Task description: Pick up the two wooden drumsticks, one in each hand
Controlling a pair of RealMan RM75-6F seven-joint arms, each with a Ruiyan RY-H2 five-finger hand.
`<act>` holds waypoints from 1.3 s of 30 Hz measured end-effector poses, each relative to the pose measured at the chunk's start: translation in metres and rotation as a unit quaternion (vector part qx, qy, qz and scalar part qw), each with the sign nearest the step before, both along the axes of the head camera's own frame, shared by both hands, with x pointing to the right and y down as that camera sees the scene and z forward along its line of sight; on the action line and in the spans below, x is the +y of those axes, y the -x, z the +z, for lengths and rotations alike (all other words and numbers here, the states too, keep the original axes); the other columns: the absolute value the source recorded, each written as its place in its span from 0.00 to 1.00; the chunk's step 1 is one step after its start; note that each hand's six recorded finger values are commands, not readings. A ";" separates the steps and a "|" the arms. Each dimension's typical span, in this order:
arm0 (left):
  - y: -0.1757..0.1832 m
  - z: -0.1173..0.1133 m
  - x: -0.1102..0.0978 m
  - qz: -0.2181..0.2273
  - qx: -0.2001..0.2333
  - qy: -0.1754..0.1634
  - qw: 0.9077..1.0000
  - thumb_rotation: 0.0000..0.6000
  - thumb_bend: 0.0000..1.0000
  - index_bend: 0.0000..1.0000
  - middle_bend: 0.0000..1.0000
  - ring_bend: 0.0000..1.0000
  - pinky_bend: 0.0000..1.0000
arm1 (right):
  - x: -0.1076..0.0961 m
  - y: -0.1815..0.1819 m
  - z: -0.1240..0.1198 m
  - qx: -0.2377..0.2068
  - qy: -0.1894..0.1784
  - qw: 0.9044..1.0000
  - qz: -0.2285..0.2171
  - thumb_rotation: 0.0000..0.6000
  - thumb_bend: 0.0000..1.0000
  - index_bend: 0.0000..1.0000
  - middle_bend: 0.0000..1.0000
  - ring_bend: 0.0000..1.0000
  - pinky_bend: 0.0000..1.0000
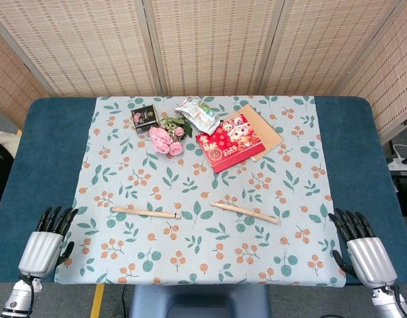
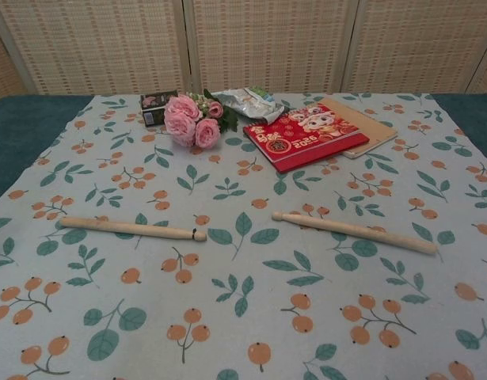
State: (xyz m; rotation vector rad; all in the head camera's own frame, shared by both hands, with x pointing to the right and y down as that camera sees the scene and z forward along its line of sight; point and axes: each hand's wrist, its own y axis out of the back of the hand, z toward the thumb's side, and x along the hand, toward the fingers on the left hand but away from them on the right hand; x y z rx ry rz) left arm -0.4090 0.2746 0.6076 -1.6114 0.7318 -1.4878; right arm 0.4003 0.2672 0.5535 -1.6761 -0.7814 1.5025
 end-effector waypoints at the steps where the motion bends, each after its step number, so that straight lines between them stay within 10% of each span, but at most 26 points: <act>1: -0.002 0.001 0.001 0.004 -0.001 0.000 1.000 1.00 0.42 0.00 0.09 0.03 0.04 | 0.000 0.000 0.001 0.000 0.001 1.000 0.000 1.00 0.32 0.00 0.00 0.00 0.00; 15: -0.054 0.048 0.001 0.048 0.045 0.029 0.997 1.00 0.42 0.03 0.12 0.00 0.04 | -0.008 -0.002 0.001 -0.010 -0.006 1.000 0.018 1.00 0.32 0.00 0.00 0.00 0.00; 39: -0.117 0.117 -0.039 0.120 0.002 0.016 0.993 1.00 0.42 0.19 0.30 0.07 0.04 | -0.009 -0.004 0.018 0.032 0.007 0.999 0.018 1.00 0.32 0.00 0.00 0.00 0.00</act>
